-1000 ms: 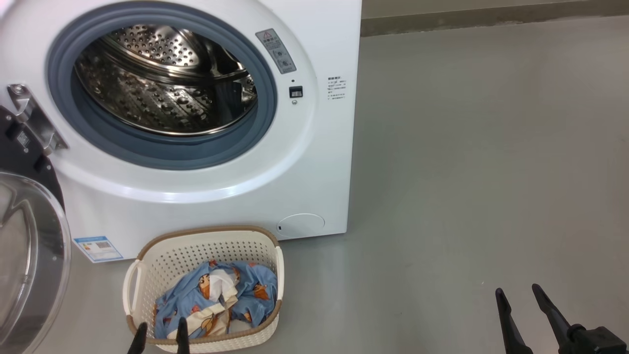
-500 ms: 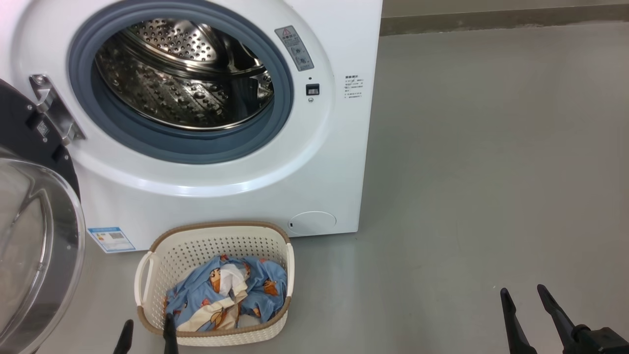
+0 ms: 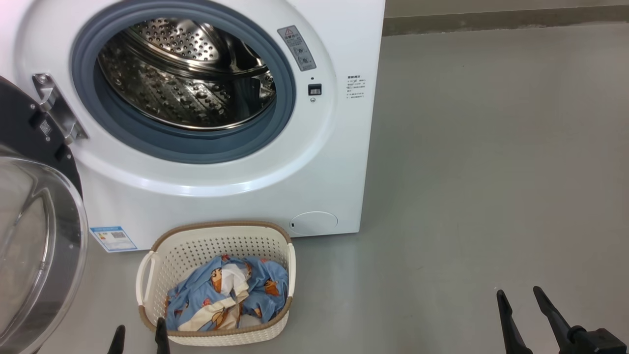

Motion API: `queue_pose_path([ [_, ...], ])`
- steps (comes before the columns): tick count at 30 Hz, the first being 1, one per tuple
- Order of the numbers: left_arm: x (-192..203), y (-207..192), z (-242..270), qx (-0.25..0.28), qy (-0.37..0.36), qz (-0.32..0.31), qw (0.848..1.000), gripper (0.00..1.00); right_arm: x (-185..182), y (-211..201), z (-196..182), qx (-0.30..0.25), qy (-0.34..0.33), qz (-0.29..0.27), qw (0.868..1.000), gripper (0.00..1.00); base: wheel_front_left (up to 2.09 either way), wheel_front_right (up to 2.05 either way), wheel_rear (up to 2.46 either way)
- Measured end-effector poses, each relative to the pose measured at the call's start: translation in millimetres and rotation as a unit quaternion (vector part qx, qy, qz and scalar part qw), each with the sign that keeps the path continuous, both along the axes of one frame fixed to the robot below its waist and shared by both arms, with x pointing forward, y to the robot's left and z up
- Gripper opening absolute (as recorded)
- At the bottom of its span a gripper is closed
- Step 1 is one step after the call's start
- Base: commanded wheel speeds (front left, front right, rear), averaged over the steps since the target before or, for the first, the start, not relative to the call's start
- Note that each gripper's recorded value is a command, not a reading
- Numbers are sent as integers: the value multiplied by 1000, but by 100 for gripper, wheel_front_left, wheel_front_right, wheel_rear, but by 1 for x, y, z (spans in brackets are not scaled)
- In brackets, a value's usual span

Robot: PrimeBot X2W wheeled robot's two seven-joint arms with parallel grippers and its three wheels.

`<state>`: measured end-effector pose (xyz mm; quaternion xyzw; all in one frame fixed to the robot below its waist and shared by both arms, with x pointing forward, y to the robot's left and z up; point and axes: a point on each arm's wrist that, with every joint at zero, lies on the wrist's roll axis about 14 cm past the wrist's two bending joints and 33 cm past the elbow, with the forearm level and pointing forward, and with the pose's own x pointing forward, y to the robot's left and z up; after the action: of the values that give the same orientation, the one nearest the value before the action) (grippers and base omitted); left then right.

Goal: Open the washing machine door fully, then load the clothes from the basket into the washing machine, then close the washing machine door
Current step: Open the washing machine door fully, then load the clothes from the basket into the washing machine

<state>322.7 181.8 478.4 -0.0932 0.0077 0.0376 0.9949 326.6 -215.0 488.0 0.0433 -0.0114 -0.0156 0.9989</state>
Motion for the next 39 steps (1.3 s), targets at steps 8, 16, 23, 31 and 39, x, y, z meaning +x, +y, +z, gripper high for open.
queue_pose_path([
  [8, -2, 1, -8, 0, 13, 2, 1000, 100, 0, 3, -2, 1, 2, 5, 1000, 100, 45, -78, 33],
  [16, -1, 1, -10, 1, 16, 2, 1000, 100, 0, 2, -3, 4, 5, 3, 1000, 100, 130, -166, 36],
  [23, 0, 2, -11, 3, 19, 4, 1000, 100, 0, 1, -5, 5, 8, 1, 1000, 100, 78, -78, 0],
  [31, 0, 0, -13, 2, 22, 2, 1000, 100, 1, 2, -7, 5, 12, 2, 1000, 100, 4, -4, 0],
  [39, 2, -3, -17, 2, 29, -2, 1000, 100, 2, 4, -13, 8, 22, 4, 1000, 100, 0, 0, 0],
])
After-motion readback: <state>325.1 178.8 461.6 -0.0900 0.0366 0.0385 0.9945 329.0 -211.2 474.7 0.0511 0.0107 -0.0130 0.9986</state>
